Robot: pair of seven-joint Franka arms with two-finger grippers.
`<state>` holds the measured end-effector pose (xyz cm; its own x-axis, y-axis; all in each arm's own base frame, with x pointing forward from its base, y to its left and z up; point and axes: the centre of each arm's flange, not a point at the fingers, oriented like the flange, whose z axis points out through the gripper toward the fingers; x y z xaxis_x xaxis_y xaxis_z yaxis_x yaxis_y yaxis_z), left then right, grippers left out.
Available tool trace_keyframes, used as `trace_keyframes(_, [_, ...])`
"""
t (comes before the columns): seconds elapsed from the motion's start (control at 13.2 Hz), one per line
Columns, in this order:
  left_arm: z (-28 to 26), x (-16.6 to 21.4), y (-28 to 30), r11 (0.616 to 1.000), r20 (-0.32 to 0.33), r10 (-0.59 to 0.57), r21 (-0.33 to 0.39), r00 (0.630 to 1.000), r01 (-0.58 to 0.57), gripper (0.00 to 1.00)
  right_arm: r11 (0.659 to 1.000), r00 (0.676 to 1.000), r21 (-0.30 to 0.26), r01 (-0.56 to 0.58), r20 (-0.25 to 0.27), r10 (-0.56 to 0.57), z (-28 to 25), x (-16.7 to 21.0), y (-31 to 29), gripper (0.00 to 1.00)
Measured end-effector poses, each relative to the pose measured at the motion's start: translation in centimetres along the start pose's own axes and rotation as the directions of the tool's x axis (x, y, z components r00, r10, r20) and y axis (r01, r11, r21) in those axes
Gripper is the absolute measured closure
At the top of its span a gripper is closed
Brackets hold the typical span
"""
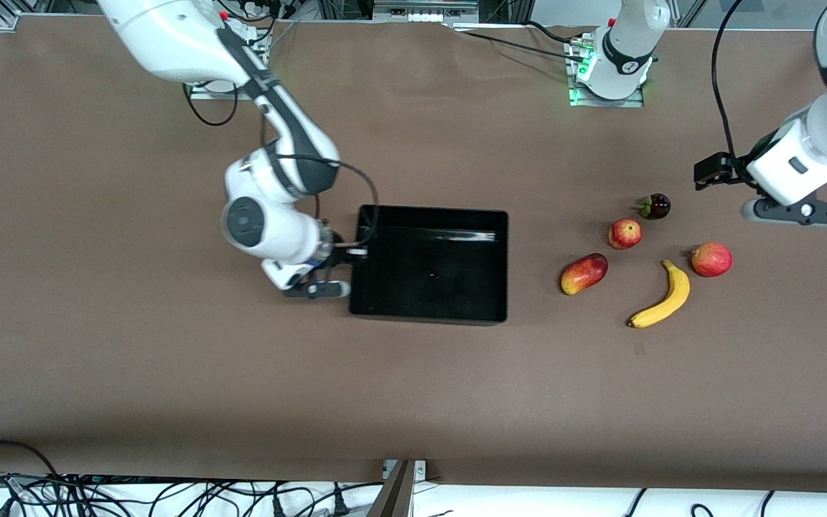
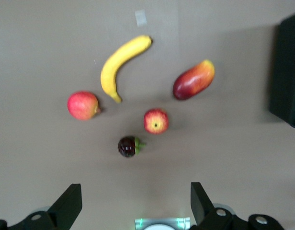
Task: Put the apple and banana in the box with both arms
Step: 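Slide the box toward the fruit while the left gripper reaches the apple, then release the box with the right gripper while the left gripper grasps the apple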
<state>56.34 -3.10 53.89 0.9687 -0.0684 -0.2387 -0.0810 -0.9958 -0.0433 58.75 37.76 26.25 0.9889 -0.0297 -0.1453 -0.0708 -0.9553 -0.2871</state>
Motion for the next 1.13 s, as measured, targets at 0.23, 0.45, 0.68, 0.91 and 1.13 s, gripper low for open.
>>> trace_keyframes(0.23, [4.4,1.6,-0.6,1.000,0.117,-0.004,-0.008,0.993,0.005,0.00,1.000,1.000,-0.007,-0.008,-0.013,0.008,2.7,-1.7,-3.6,0.95])
trace_keyframes(0.45, [10.0,4.4,0.0,1.000,0.132,0.010,-0.012,0.991,-0.008,0.00,0.999,0.999,-0.038,0.026,-0.036,-0.028,2.9,-1.8,-4.2,0.95])
trace_keyframes(0.68, [18.3,6.2,0.4,1.000,0.049,0.016,-0.016,0.999,-0.016,0.00,0.999,0.997,-0.039,0.031,-0.067,-0.033,1.5,-1.0,-4.1,0.68])
trace_keyframes(0.91, [25.6,5.2,1.1,0.999,-0.004,0.024,-0.021,1.000,-0.025,0.00,1.000,0.993,-0.021,-0.001,-0.117,-0.001,-4.7,1.3,-2.5,0.37])
trace_keyframes(1.13, [31.7,3.6,1.6,0.999,-0.020,0.031,-0.028,0.999,-0.031,0.00,0.999,0.989,-0.046,-0.017,-0.146,0.010,-15.3,2.8,2.2,0.07])
